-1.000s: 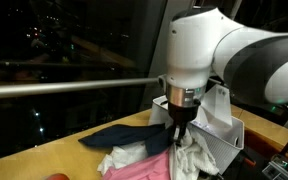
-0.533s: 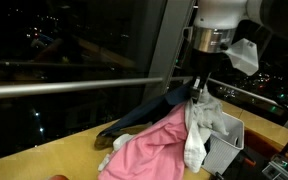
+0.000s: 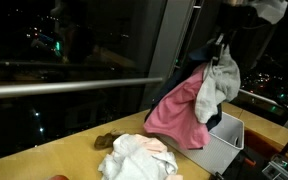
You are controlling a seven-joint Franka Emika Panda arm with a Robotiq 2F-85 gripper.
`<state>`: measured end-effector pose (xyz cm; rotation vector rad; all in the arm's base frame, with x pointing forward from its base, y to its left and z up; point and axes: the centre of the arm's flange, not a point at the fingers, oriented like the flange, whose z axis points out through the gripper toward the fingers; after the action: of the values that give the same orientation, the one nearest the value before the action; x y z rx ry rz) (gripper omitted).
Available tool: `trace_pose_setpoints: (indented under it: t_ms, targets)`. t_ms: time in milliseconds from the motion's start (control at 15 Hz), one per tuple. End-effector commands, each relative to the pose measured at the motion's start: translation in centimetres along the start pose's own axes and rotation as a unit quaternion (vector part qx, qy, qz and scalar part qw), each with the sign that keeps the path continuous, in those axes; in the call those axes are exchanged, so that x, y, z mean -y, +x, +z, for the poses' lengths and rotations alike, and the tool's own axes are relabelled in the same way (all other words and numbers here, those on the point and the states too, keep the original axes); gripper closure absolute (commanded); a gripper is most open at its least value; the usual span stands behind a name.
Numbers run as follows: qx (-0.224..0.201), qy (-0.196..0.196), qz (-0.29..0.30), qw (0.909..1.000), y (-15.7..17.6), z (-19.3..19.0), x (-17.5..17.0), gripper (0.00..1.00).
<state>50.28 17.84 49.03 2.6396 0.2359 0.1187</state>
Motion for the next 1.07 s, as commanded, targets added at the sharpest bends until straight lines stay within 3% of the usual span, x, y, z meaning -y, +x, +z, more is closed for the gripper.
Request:
trace_pose_setpoints:
  t_ms: [0,200,400,1000]
  targets:
    - [-0.002,-0.025,0.036,0.999,0.8,-4.2,-8.3,0.96]
    - [-0.002,-0.035,0.061,0.9975,1.2,-5.8,-13.1,0.96]
    - [-0.001,-0.035,0.071,0.9969,2.1,-5.6,-14.8,0.96]
    - [0.034,-0.017,0.045,0.9983,3.9,1.4,-10.7,0.96]
